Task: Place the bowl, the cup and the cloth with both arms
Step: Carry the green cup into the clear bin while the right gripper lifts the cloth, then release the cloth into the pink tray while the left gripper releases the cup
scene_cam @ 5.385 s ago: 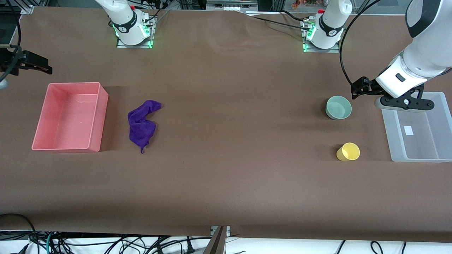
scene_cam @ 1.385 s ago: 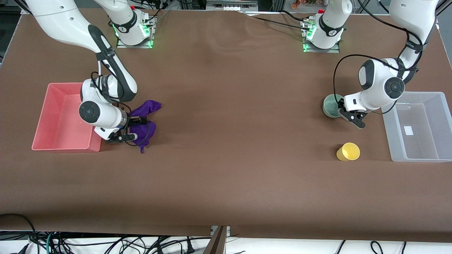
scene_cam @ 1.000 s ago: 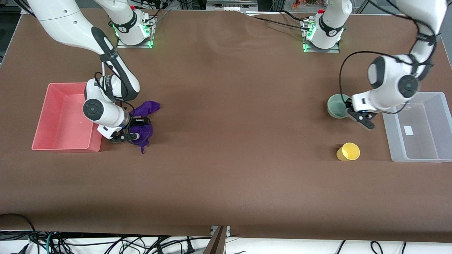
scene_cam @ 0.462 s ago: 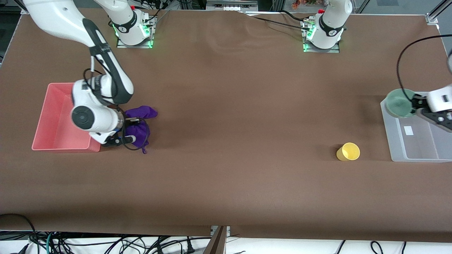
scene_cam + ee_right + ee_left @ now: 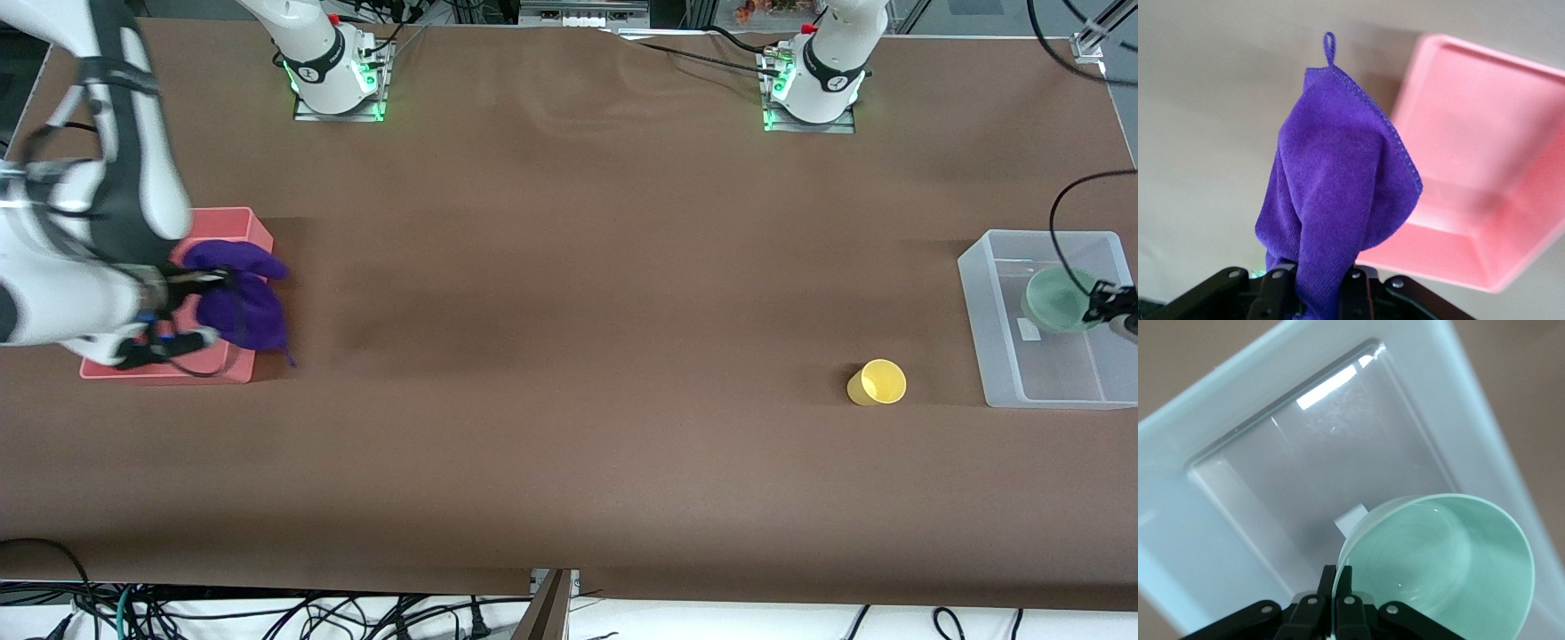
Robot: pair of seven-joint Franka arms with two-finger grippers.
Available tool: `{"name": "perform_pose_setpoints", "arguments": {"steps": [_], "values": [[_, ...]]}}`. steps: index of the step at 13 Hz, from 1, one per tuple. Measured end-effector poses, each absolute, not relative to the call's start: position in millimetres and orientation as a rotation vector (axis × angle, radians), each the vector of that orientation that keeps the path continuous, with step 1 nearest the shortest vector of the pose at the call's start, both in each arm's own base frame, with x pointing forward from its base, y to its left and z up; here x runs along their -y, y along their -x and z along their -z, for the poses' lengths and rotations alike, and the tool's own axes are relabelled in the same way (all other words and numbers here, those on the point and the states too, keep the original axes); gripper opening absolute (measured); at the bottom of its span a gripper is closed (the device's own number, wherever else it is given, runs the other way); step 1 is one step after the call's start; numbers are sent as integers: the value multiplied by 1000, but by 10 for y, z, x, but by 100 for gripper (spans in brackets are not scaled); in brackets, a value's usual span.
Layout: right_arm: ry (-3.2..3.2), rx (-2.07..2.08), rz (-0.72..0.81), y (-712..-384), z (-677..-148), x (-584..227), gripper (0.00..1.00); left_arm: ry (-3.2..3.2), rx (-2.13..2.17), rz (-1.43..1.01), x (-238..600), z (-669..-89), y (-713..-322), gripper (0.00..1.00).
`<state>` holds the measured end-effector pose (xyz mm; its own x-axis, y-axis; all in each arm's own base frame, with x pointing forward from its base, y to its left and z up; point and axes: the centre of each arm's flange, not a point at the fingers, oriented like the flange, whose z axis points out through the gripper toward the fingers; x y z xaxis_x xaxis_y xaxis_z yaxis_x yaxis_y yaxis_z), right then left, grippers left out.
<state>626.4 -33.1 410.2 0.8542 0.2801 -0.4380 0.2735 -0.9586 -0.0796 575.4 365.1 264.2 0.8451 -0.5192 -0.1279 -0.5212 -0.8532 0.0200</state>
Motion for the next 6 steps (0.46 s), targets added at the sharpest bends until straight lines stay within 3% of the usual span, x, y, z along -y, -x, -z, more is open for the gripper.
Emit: {"name": "perform_pose_setpoints", "arguments": {"steps": [3, 6], "values": [[2971, 515, -732, -6153, -4248, 1142, 12, 3035, -842, -153, -3813, -2042, -5704, 3], [2941, 488, -786, -5984, -4135, 1684, 12, 3037, -842, -119, -3885, -2037, -5724, 30]]}}
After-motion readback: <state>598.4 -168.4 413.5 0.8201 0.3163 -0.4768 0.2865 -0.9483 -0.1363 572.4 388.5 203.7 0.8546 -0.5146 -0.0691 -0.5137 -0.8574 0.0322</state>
